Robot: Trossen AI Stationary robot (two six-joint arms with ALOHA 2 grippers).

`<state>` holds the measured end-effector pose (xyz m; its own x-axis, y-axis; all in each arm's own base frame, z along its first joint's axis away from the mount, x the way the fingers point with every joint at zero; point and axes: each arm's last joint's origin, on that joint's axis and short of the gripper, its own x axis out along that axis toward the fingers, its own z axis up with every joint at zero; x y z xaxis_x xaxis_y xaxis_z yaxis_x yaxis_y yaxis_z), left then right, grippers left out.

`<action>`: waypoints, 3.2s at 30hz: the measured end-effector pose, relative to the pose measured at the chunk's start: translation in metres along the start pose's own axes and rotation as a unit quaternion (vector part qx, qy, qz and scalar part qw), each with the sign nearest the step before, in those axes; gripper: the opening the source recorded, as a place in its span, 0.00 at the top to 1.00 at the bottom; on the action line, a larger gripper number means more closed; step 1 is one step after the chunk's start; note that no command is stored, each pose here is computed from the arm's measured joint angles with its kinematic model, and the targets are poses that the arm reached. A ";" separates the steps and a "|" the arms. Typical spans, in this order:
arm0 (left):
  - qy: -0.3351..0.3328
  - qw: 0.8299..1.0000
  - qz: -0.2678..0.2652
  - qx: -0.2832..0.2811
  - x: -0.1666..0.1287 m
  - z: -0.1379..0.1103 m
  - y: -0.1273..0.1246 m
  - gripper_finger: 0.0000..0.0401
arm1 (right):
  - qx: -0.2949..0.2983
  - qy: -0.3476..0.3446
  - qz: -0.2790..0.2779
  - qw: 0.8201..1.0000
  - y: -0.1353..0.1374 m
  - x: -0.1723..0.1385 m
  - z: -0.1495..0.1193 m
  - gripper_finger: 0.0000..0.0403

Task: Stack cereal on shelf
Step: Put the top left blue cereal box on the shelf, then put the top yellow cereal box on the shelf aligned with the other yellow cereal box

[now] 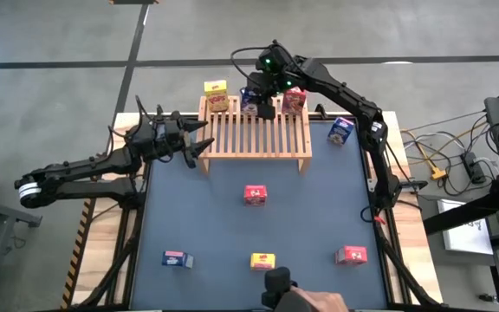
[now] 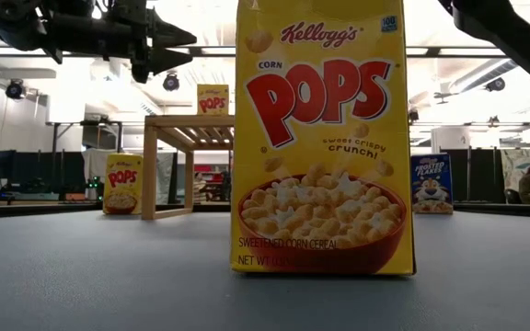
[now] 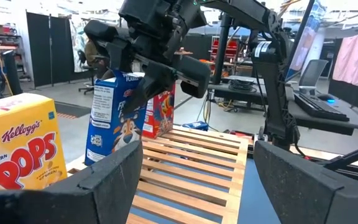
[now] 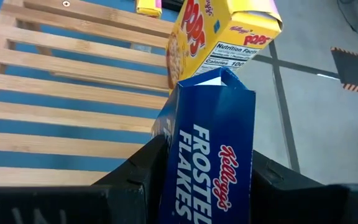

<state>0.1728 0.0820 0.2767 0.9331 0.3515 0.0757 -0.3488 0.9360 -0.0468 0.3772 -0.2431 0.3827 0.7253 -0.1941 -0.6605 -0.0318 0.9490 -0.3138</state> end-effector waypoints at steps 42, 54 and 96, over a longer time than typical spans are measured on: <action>-0.002 1.000 -0.001 -0.008 0.000 0.001 0.000 0.28 | -0.023 -0.004 -0.008 1.000 -0.001 0.005 0.000 0.50; -0.001 1.000 -0.011 -0.017 0.000 0.001 -0.001 0.28 | -0.016 -0.003 -0.006 1.000 0.000 0.005 0.000 0.46; 0.008 1.000 -0.009 -0.014 0.000 -0.001 -0.001 0.28 | -0.014 -0.052 -0.038 0.998 0.009 -0.055 0.022 0.26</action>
<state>0.1733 0.0815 0.2762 0.9405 0.3344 0.0612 -0.3299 0.9412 -0.0732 0.3517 -0.2188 0.4313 0.7931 -0.2369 -0.5611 0.0080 0.9252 -0.3793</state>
